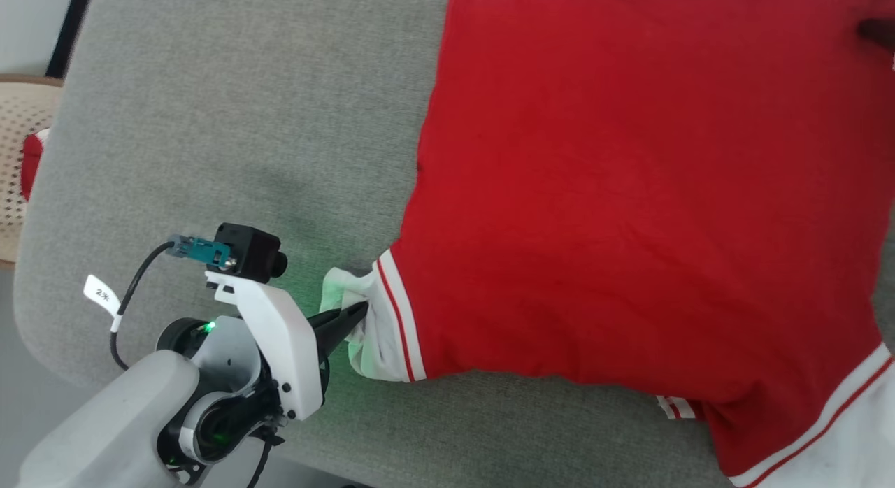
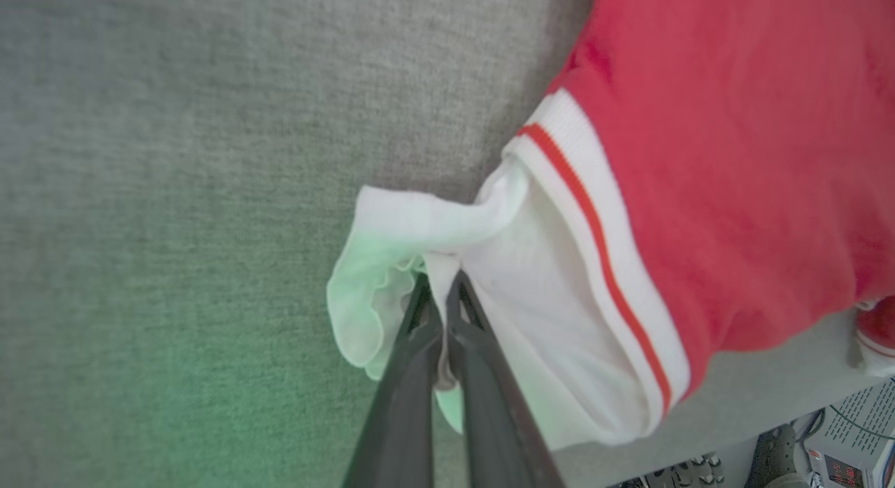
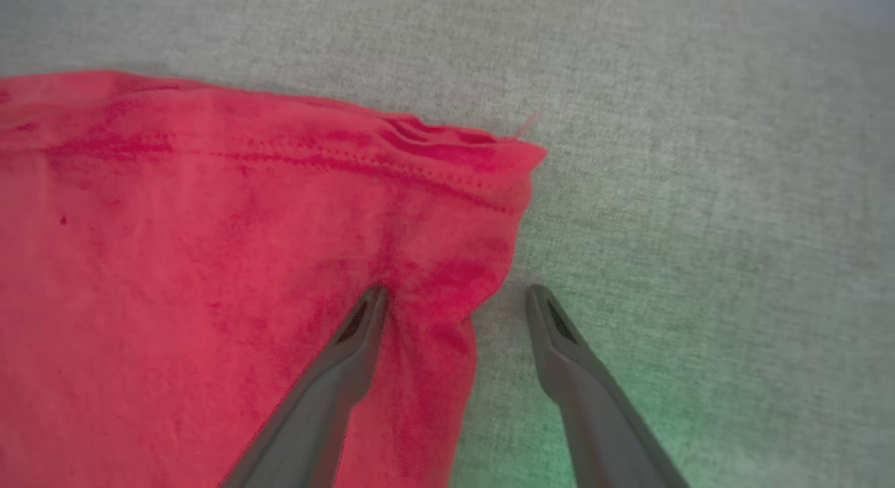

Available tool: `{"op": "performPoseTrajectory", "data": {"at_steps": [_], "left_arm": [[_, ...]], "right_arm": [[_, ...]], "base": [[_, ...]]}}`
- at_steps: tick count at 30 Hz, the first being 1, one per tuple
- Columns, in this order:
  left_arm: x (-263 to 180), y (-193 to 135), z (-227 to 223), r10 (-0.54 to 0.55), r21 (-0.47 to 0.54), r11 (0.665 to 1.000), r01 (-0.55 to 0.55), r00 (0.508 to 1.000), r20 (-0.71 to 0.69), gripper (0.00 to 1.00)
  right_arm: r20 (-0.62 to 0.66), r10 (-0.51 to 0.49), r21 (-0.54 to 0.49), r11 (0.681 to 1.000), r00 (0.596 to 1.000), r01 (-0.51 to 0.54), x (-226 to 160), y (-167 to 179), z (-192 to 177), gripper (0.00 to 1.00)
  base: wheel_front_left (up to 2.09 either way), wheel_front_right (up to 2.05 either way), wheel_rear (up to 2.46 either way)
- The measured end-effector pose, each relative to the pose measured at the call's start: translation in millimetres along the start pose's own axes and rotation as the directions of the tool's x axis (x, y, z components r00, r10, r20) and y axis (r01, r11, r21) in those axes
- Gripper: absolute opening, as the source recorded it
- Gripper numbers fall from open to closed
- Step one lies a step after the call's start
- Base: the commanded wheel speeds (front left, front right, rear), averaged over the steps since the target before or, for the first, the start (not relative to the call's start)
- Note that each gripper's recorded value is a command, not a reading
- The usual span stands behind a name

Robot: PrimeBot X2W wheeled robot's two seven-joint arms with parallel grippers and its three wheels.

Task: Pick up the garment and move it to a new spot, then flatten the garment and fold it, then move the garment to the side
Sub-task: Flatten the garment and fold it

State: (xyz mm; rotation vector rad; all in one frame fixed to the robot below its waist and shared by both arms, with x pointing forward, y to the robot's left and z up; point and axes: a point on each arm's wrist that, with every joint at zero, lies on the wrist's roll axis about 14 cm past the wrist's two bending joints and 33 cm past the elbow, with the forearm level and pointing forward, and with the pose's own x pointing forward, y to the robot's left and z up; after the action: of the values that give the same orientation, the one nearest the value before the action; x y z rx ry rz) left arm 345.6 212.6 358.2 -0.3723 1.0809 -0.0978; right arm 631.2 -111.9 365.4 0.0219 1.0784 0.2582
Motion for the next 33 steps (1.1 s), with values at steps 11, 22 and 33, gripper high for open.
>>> {"op": "performPoseTrajectory", "data": {"at_steps": [11,22,33], "left_arm": [[3,2,2,-0.007,-0.013,1.0,0.007,1.0,0.012,0.0],[-2,3,17,0.002,0.049,0.999,-0.004,0.999,0.04,0.0],[-15,-22,29,-0.037,0.113,0.993,0.029,0.997,0.073,0.0]], "right_arm": [[-0.076,-0.065,-0.081,0.995,0.995,0.059,-3,-2,-15,0.0],[-0.038,-0.029,-0.141,0.99,0.999,0.024,-54,-13,-62,0.0],[-0.047,0.048,-0.063,0.997,0.998,-0.051,-145,-13,-157,0.0]], "base": [[0.0,0.0,0.0],[0.0,0.0,0.0],[0.0,0.0,0.0]]}}
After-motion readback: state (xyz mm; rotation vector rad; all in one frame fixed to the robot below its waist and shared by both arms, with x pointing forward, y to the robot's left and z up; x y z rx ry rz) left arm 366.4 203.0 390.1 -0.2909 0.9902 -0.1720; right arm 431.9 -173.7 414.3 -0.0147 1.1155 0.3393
